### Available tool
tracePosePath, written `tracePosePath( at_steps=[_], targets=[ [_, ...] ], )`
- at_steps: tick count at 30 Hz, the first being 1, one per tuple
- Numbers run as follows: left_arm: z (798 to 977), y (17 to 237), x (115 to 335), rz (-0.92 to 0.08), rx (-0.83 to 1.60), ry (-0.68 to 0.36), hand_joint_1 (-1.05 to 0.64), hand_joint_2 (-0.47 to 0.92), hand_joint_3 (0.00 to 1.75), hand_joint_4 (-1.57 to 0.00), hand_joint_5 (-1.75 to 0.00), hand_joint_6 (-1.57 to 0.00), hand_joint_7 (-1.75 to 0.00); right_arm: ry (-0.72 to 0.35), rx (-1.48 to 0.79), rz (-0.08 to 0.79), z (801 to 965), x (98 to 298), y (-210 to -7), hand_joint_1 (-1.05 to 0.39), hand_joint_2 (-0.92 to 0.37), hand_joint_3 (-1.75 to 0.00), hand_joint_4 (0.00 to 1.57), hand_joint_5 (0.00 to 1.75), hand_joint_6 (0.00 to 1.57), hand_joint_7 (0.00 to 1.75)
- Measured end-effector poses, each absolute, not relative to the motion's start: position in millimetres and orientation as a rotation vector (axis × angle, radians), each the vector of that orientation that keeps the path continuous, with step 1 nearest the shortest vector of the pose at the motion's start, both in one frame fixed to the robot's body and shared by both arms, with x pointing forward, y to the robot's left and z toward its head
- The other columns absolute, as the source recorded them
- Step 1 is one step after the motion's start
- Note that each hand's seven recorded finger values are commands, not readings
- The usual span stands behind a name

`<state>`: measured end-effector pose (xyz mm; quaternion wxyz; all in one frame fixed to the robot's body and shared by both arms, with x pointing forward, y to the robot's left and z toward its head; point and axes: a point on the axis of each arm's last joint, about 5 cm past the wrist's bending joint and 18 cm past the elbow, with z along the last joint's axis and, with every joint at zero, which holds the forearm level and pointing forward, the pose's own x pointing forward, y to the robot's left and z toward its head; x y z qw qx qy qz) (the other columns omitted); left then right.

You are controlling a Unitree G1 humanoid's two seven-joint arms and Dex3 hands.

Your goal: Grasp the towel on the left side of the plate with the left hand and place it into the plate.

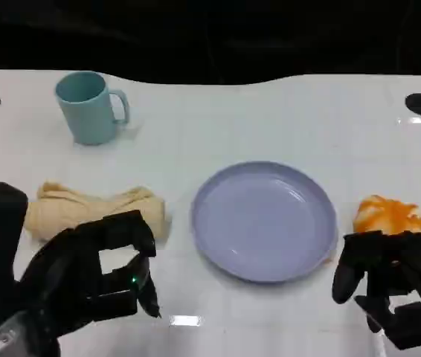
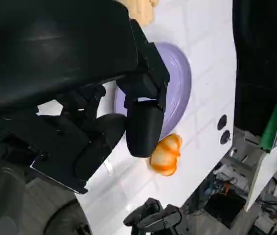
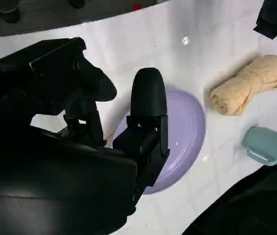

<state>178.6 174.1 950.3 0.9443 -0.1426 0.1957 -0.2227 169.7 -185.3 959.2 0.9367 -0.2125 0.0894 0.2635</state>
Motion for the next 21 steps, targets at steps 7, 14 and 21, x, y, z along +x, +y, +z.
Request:
tracePosePath(
  at_steps=[7,14,21],
  targets=[
    [950.2,174.1,178.5,-0.453,-0.288,0.400,-0.12,0.50,1.40,-0.87,-1.75,-0.74,-1.75,0.183,-0.434,0.538,959.2,169.7,-185.3,0.05,-0.60,-1.05,0.69,1.67,0.68,1.45],
    [950.1,174.8,178.3,-0.452,-0.286,0.398,-0.12,0.49,1.39,-0.87,-1.75,-0.74,-1.74,0.183,-0.434,0.538,959.2,169.7,-185.3,0.05,-0.60,-1.04,0.69,1.68,0.67,1.45],
    [950.2,174.9,178.3,-0.450,-0.284,0.399,-0.11,0.50,1.39,-0.87,-1.75,-0.74,-1.74,0.183,-0.435,0.538,959.2,169.7,-185.3,0.04,-0.60,-1.04,0.69,1.68,0.67,1.45]
  ],
)
